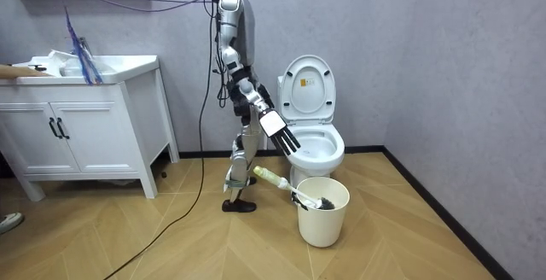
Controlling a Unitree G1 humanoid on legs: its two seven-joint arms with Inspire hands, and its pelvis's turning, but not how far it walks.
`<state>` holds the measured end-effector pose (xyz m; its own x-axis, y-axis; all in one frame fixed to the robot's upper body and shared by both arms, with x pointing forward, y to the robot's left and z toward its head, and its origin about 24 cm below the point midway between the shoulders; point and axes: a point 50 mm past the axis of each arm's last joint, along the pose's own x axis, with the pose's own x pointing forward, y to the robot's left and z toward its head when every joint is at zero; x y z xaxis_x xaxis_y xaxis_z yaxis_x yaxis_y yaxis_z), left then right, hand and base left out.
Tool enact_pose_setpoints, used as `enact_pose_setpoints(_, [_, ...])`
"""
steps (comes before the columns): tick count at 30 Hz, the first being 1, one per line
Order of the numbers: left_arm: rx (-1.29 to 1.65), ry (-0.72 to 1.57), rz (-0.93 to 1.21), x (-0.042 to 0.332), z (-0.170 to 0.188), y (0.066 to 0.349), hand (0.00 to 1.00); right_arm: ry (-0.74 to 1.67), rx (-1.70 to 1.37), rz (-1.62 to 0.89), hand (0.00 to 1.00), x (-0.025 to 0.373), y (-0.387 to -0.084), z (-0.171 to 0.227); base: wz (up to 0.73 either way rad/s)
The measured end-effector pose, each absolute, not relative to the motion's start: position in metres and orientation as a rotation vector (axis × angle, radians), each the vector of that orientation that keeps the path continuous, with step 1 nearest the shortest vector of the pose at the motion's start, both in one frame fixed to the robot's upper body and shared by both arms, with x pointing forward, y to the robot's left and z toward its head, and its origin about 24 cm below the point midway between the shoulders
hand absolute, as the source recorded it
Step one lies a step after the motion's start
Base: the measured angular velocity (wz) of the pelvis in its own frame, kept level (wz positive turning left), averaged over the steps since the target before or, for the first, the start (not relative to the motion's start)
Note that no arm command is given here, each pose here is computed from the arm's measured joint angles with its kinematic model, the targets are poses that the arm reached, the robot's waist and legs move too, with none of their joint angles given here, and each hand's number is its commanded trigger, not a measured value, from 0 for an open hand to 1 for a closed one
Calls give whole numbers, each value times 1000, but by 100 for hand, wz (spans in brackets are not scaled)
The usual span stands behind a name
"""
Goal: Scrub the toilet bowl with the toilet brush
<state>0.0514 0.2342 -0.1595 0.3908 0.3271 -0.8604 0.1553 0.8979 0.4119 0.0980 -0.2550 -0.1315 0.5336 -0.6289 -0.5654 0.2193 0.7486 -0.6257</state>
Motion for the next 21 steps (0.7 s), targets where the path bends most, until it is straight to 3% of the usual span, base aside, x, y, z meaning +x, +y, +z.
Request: enact_pose_setpoints(21, [531,989,33,130,-147,222,0,920,-447,-559,0,148,-254,-132,11])
